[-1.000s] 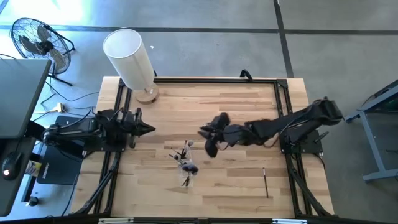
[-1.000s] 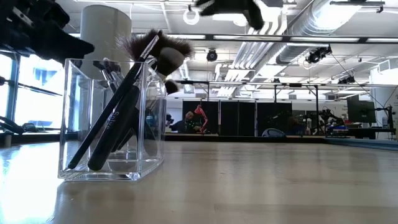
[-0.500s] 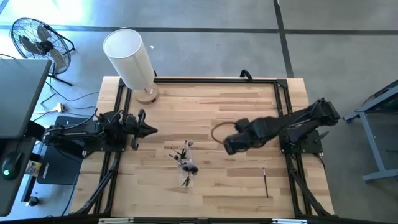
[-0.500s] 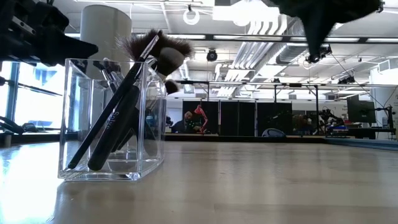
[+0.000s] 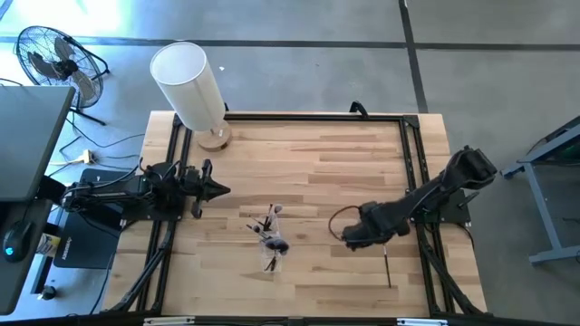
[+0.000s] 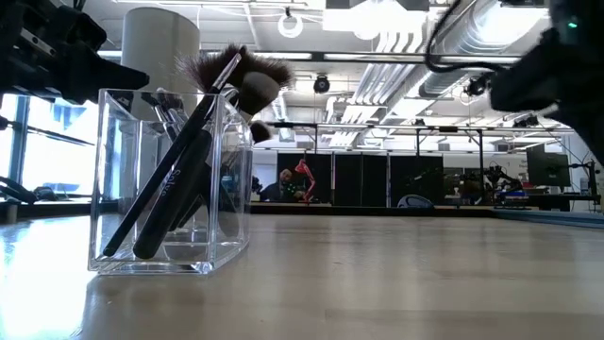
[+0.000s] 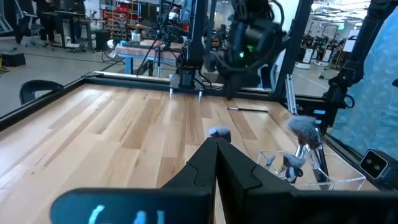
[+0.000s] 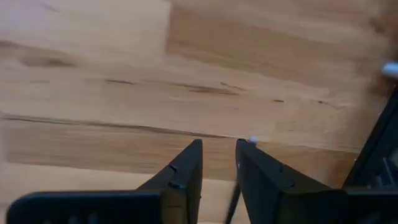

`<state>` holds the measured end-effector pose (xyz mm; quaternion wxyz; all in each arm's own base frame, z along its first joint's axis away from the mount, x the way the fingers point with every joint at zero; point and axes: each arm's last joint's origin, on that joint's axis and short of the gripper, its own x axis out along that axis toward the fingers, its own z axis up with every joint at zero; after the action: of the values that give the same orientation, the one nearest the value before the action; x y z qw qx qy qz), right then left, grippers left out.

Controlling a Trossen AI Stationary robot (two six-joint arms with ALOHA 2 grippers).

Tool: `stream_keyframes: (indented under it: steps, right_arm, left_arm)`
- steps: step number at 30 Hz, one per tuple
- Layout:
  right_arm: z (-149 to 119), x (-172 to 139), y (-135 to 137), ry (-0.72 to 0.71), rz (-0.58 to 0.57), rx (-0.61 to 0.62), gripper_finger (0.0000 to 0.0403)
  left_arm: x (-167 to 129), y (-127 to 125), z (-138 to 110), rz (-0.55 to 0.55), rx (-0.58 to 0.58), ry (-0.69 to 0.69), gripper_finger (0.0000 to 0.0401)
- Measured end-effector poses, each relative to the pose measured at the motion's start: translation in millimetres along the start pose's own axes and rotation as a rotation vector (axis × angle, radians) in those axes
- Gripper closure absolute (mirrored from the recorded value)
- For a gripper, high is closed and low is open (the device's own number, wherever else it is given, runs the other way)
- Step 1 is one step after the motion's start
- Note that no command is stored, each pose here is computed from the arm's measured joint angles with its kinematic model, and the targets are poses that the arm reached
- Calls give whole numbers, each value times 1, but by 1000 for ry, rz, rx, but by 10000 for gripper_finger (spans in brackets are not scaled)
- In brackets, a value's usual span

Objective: Put items in baskets/containers
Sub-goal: Put the foundation brush into the transparent organizer

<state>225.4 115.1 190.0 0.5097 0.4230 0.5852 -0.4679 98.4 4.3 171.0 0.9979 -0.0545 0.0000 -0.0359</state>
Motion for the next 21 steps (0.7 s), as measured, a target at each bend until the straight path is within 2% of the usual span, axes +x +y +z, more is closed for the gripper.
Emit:
stream_keyframes:
  steps: [7,16,19,21]
  right_arm:
    - [-8,33,-18,27,-62,10,295]
    - [-7,70,-30,110,-2,52,300]
    - [-6,75,-32,107,23,50,319]
    - [-6,75,-31,99,41,22,356]
  left_arm:
    - [0,0,0,-3,0,0,398]
    - [0,0,0,-2,0,0,398]
    - [0,0,0,-2,0,0,398]
    - [0,0,0,-2,0,0,398]
